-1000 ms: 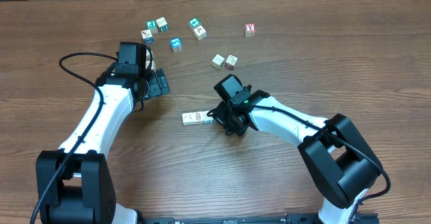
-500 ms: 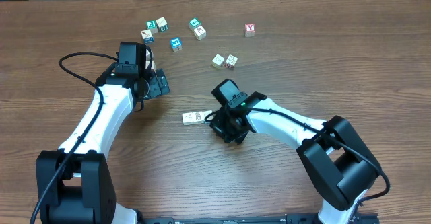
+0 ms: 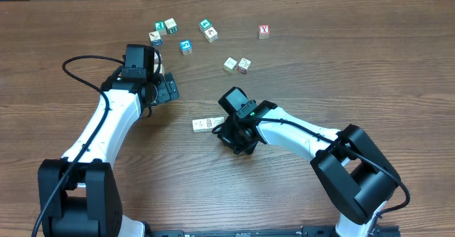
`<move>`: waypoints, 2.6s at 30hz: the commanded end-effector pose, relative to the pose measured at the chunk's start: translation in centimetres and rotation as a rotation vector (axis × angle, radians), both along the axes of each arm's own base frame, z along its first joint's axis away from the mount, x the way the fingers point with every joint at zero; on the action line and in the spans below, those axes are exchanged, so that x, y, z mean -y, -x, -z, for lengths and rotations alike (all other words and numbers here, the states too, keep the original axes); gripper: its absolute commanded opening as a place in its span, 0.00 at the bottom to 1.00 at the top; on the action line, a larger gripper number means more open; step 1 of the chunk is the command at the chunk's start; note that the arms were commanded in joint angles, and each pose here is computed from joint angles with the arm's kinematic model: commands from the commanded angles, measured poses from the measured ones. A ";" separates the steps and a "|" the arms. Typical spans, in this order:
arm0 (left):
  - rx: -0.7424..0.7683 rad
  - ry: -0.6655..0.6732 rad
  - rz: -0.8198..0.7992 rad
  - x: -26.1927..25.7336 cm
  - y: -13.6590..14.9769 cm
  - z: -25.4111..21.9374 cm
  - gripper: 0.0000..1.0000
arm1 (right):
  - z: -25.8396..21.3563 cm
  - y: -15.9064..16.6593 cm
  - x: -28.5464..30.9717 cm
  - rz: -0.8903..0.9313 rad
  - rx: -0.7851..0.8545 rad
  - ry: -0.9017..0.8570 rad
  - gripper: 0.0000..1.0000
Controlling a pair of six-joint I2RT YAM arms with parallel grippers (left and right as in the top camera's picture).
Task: Form a horizontal line
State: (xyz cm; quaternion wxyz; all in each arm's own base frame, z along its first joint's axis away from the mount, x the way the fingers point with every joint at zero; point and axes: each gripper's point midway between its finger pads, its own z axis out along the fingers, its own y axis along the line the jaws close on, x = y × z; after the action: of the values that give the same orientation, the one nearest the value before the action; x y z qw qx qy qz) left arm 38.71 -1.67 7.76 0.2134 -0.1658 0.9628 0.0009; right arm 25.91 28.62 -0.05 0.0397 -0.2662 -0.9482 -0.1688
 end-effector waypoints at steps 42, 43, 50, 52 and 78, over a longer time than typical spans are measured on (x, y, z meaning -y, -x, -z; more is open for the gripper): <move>0.029 -0.013 0.004 -0.2 -0.4 -1.1 1.00 | 1.3 0.3 0.5 -0.007 0.002 0.033 0.04; 0.029 -0.013 0.004 -0.2 -0.4 -1.1 1.00 | 1.3 0.3 0.5 -0.007 0.003 0.033 0.04; 0.029 -0.013 0.004 -0.2 -0.4 -1.1 1.00 | 1.3 -0.8 0.6 0.005 0.053 0.048 0.04; 0.029 -0.013 0.004 -0.2 -0.4 -1.1 1.00 | 1.3 -0.9 0.6 0.007 0.062 0.050 0.04; 0.029 -0.013 0.004 -0.2 -0.4 -1.1 1.00 | 1.8 -1.7 -0.5 -0.004 0.119 0.041 0.04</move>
State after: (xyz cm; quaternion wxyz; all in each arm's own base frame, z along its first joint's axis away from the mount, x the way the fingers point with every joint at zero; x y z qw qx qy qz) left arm 38.71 -1.67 7.76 0.2134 -0.1658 0.9628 0.0009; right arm 28.14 29.87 -0.06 -0.0221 -0.2543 -0.9477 -0.1917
